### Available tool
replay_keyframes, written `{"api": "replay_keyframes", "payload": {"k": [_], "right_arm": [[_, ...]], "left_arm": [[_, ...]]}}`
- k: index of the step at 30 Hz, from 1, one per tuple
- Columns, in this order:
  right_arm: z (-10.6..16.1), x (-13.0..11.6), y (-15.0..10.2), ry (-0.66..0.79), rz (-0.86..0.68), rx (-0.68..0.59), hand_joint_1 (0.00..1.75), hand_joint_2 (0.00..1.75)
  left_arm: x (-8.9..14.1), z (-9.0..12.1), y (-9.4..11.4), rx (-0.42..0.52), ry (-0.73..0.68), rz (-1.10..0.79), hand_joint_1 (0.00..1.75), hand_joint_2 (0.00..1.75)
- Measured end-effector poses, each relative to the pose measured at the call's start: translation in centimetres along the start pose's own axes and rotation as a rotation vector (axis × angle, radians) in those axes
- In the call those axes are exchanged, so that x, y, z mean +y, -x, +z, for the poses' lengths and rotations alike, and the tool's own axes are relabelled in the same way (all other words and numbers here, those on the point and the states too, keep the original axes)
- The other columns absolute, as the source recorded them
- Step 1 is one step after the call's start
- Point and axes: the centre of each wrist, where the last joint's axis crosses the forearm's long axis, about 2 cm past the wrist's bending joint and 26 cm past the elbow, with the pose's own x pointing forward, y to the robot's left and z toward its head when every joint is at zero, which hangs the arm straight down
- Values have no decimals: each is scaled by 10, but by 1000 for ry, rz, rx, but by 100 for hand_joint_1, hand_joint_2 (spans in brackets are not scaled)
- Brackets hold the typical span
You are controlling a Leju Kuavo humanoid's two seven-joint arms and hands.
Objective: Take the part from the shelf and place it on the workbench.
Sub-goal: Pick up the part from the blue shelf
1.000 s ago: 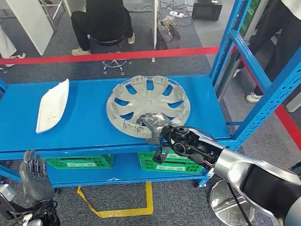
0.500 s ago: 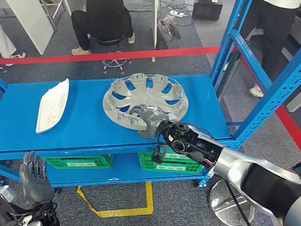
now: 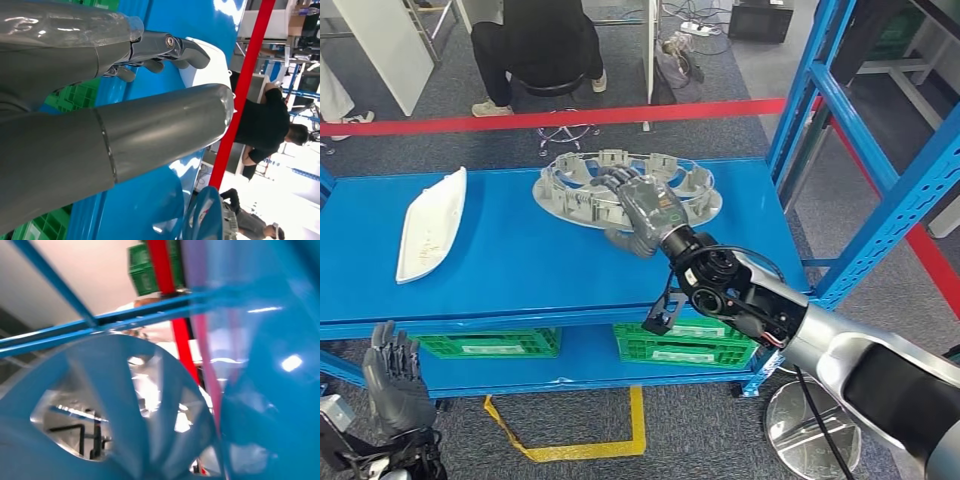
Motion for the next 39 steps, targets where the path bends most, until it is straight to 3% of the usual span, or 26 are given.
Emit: {"api": "replay_keyframes", "payload": {"k": [5,18,39], "right_arm": [[-4,-27,0,120,-37,-26,175,175],[-6,-69,-5,350,-44,-89,175,175],[-3,-82,-7,402,-60,-93,175,175]], "left_arm": [[-1,0,0,-1,4,-3,0,0],[-3,-1,0,-2,14,0,0,0],[-6,-2,0,-6,16,8,0,0]]}}
